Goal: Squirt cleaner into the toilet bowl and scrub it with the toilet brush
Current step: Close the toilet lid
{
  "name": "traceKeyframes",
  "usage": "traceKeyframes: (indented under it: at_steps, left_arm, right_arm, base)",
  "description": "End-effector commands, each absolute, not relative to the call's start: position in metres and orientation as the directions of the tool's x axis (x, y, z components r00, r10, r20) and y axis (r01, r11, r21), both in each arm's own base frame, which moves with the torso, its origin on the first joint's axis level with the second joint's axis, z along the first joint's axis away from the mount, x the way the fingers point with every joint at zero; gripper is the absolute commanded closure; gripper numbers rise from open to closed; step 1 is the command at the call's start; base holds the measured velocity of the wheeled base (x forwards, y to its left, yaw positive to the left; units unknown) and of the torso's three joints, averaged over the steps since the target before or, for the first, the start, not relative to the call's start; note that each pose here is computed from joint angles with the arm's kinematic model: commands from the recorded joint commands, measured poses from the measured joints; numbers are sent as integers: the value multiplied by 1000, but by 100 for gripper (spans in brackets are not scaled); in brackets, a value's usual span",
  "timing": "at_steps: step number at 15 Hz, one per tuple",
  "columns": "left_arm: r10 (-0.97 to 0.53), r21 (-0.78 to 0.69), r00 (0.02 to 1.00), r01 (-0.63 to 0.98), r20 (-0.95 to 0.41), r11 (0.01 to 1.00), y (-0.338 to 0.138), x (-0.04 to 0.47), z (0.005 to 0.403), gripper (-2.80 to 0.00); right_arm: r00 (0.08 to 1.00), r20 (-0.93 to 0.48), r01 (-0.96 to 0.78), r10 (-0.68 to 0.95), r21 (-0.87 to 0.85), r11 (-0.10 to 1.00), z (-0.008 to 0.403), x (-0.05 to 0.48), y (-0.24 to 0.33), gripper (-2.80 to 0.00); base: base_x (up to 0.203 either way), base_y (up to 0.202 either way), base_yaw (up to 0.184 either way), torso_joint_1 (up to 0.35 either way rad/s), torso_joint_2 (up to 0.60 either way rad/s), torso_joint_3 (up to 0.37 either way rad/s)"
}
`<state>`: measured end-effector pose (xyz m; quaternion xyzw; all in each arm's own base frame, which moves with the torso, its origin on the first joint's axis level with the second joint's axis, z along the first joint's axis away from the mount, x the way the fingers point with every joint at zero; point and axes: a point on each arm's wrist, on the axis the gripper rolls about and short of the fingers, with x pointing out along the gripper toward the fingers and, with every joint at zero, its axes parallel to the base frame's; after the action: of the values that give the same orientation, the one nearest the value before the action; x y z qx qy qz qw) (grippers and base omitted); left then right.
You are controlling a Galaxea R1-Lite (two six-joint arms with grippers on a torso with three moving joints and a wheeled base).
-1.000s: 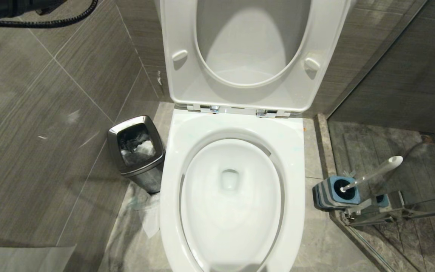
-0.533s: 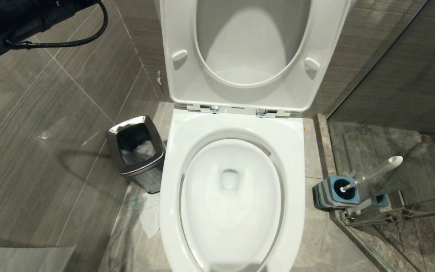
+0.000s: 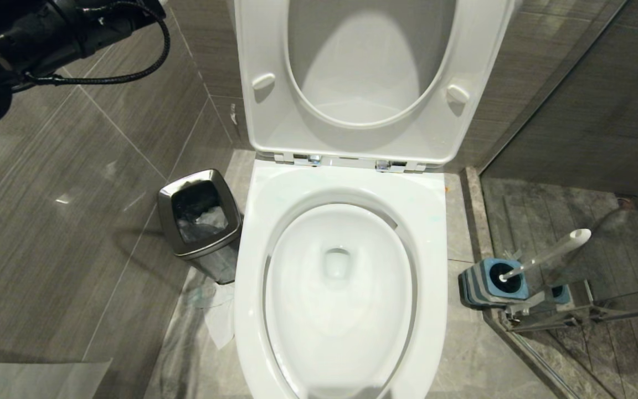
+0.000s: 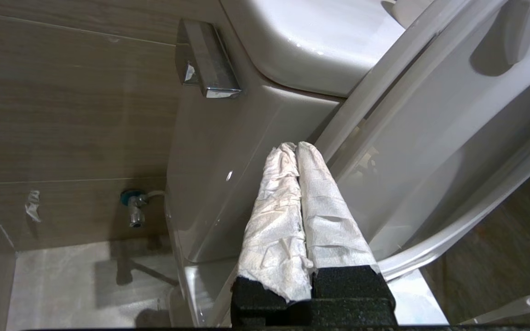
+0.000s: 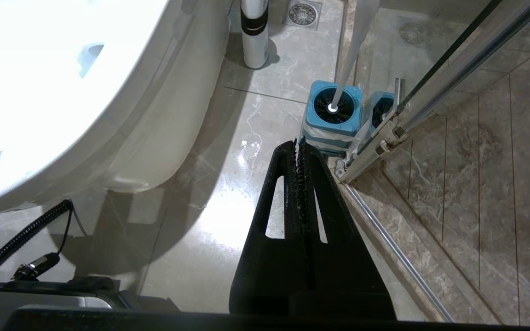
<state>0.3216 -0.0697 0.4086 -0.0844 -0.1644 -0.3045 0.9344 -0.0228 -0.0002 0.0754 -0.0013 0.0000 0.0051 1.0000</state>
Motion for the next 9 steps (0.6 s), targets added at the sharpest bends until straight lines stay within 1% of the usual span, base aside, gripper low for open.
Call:
traceKeyframes:
  at_steps: [1,5,9]
  left_arm:
    - [-539,-47,754,596,376,801,-74,336,404,0]
    - [-485,-35,762,550,429,834,-79,358,401,0]
    - [-509,-29,742,577,435,816,-94,368,391,0]
  right_arm:
    - [1000,-2,-11,11,-3,1000,75,-23,0,0]
    - [1000,-2,-11,11,-3,1000,75,-23,0,0]
    - [1000,0,-11,11,-3,1000,75,-23,0,0]
  base:
    - [0,0,0,0,0,0]
    - [0,0,0,0,0,0]
    - [0,0,0,0,0,0]
